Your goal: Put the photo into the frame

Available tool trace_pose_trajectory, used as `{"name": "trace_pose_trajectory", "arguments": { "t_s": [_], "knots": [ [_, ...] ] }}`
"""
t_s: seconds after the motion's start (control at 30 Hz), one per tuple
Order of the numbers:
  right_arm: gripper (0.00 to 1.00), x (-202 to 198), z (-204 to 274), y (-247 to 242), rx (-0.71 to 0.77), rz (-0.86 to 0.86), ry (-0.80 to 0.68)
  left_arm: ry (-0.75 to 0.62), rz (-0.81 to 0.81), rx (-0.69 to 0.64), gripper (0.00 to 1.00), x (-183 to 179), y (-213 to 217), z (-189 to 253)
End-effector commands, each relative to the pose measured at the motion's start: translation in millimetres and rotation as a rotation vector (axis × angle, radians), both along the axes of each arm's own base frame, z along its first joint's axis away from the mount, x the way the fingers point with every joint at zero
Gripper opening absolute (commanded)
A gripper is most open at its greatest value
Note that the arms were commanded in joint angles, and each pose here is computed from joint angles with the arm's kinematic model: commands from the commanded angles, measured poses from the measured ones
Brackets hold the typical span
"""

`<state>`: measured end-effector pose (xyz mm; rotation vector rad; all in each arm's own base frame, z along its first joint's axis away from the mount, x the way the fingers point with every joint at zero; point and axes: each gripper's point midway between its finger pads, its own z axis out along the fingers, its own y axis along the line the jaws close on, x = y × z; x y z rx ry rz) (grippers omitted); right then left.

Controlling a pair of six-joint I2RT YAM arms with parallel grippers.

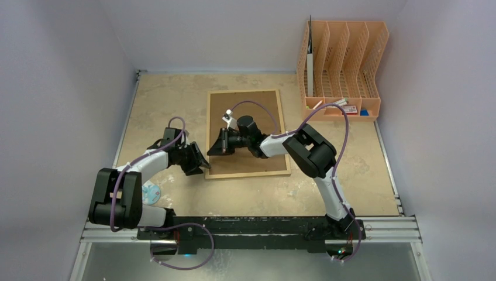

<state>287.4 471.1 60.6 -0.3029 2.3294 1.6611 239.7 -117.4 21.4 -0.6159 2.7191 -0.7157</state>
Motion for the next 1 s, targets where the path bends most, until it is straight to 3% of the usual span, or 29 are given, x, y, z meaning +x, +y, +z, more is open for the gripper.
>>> {"name": "trace_pose_trajectory", "arguments": {
  "t_s": [0.0,0.1,0.2,0.43,0.6,0.97],
  "knots": [
    [0.14,3,13,5,0.051,0.012,-0.007,-0.012,0.026,0.071,0.42,8,12,-15],
    [0.22,6,1,4,0.017,-0.005,0.01,0.009,0.022,0.073,0.36,6,12,-20],
    [0.24,8,-6,4,0.003,-0.009,0.023,0.021,0.017,0.084,0.33,3,14,-23],
    [0.14,13,-18,3,-0.02,-0.016,0.037,0.033,0.016,0.095,0.29,-1,16,-26],
    [0.0,14,-15,3,0.013,-0.008,0.03,0.034,0.015,0.1,0.28,-2,17,-26],
    [0.0,14,-9,-1,0.062,-0.009,0.035,0.04,0.013,0.113,0.27,-3,19,-27]
  ]
}}
